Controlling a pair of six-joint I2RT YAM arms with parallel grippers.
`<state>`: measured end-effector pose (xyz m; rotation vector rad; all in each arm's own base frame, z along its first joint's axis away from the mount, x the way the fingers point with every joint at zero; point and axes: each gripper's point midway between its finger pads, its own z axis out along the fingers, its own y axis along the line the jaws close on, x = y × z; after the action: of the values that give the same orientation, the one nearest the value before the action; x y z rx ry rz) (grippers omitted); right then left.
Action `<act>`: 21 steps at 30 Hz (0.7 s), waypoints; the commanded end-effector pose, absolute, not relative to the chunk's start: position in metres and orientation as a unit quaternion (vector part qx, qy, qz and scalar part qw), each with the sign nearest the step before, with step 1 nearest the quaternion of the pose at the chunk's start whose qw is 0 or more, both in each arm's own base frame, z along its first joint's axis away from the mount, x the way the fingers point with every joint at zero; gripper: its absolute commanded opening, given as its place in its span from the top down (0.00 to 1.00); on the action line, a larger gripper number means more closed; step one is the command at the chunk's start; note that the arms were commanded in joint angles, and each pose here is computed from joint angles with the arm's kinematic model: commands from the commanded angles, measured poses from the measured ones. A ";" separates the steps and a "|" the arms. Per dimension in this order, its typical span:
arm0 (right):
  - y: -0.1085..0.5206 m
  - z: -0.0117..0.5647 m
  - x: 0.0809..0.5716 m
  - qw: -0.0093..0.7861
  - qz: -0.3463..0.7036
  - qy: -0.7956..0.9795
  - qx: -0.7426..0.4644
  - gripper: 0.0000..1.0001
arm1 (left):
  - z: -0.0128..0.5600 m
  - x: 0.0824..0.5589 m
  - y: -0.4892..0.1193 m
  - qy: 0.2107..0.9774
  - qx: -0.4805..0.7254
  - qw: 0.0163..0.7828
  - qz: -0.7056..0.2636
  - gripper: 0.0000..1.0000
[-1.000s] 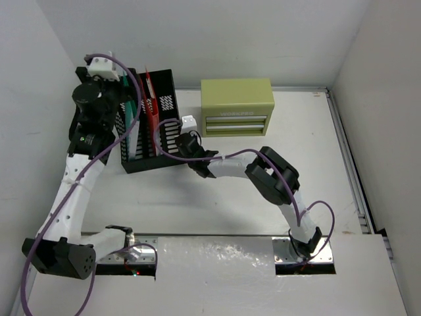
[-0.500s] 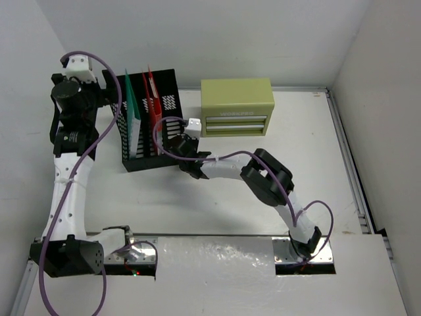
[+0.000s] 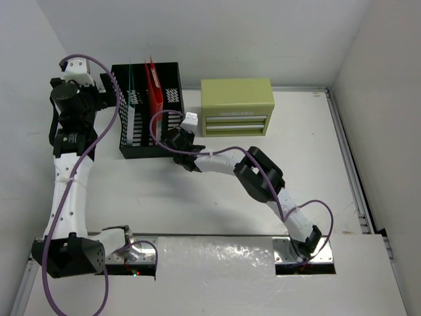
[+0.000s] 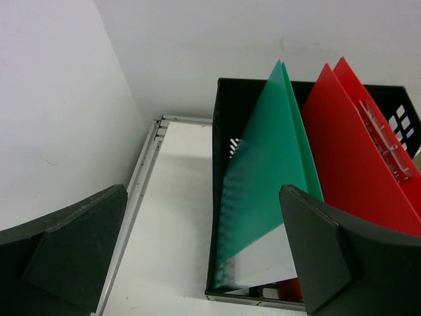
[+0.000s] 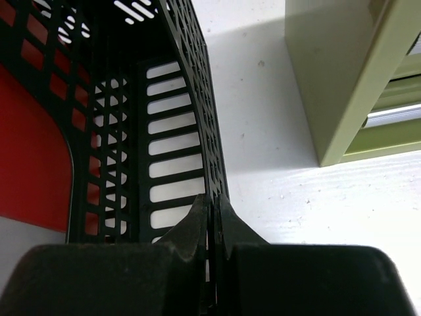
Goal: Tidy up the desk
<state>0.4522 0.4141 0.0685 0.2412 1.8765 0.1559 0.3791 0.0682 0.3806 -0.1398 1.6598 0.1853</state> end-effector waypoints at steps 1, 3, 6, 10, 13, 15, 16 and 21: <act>0.387 0.062 0.466 0.591 0.034 0.795 0.132 1.00 | 0.392 0.375 0.072 0.720 -0.064 0.686 0.084 0.00; 0.389 0.067 0.469 0.591 0.026 0.795 0.133 1.00 | 0.387 0.379 0.070 0.727 -0.064 0.679 0.077 0.00; 0.391 0.076 0.472 0.595 0.028 0.792 0.135 1.00 | 0.382 0.382 0.069 0.733 -0.063 0.674 0.070 0.00; 0.396 0.096 0.472 0.608 0.049 0.785 0.110 1.00 | 0.382 0.380 0.069 0.731 -0.061 0.675 0.074 0.00; 0.394 0.122 0.470 0.623 0.064 0.772 0.113 0.89 | 0.383 0.380 0.071 0.731 -0.059 0.675 0.079 0.01; 0.397 0.135 0.469 0.628 0.076 0.767 0.103 0.78 | 0.379 0.380 0.066 0.736 -0.050 0.672 0.069 0.00; 0.399 0.147 0.470 0.633 0.084 0.763 0.102 0.71 | 0.377 0.381 0.061 0.738 -0.043 0.671 0.059 0.00; 0.401 0.188 0.469 0.650 0.102 0.747 0.093 0.64 | 0.370 0.380 0.057 0.746 -0.035 0.663 0.051 0.00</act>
<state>0.4621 0.3995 0.1023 0.1483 1.8348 0.1205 0.3830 0.0578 0.3661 -0.0924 1.6971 0.1261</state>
